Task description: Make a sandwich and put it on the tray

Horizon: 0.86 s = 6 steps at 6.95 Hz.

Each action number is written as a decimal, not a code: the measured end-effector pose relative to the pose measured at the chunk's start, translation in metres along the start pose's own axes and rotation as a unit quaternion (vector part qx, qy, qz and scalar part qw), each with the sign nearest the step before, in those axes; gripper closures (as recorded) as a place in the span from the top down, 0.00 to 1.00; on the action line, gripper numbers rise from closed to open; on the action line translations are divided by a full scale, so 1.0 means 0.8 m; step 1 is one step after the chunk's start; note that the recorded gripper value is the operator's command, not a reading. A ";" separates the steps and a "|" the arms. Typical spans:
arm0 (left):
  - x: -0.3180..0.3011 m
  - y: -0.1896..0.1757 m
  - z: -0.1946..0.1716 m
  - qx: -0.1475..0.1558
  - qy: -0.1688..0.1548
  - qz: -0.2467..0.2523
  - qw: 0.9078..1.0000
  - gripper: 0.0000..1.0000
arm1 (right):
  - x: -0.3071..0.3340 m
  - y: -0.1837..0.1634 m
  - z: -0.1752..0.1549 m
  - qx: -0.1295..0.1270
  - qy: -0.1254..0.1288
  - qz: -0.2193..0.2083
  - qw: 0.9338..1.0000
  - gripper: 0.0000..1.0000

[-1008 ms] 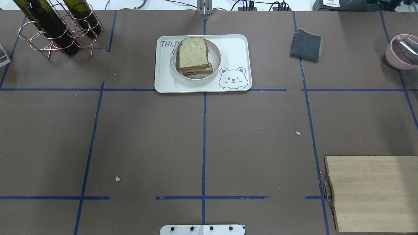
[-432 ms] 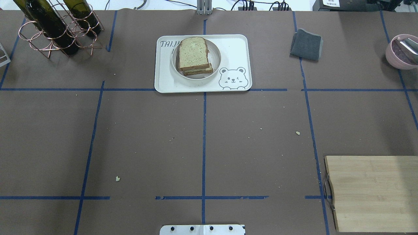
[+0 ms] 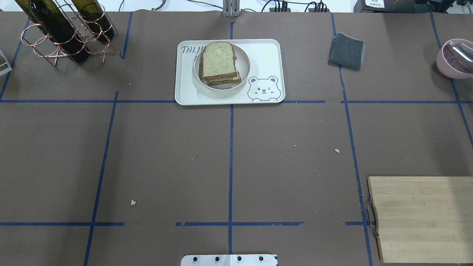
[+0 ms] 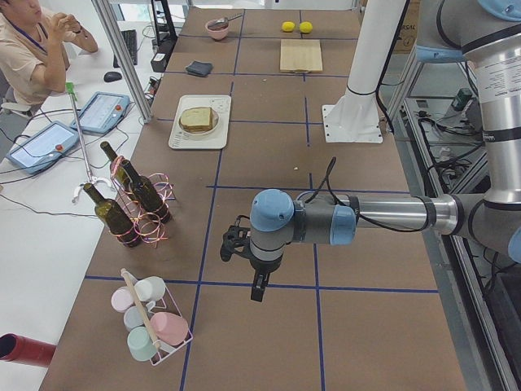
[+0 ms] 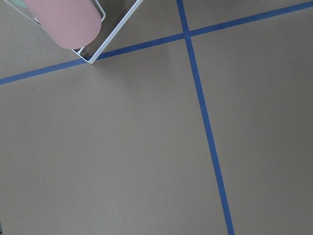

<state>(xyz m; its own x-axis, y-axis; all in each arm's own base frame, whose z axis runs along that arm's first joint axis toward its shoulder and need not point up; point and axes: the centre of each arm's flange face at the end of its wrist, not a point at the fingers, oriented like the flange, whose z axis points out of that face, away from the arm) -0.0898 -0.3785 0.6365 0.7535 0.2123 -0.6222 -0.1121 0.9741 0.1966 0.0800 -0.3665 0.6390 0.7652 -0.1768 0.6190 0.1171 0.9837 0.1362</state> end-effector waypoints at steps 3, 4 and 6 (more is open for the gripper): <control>0.002 -0.004 -0.003 0.004 0.000 0.007 1.000 1.00 | 0.004 0.003 0.006 -0.005 -0.001 0.002 1.000 1.00; 0.001 -0.003 -0.001 0.003 0.000 0.006 1.000 1.00 | 0.006 0.005 0.008 -0.006 -0.001 0.003 1.000 1.00; -0.001 -0.002 0.001 0.001 0.000 0.004 1.000 1.00 | 0.005 0.007 0.008 -0.006 -0.002 0.003 1.000 1.00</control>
<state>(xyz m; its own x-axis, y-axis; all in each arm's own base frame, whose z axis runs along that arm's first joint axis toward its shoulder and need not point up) -0.0898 -0.3804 0.6372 0.7522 0.2210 -0.6207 -0.1171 0.9719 0.2042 0.0797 -0.3619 0.6470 0.7632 -0.1717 0.6230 0.1212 0.9850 0.1229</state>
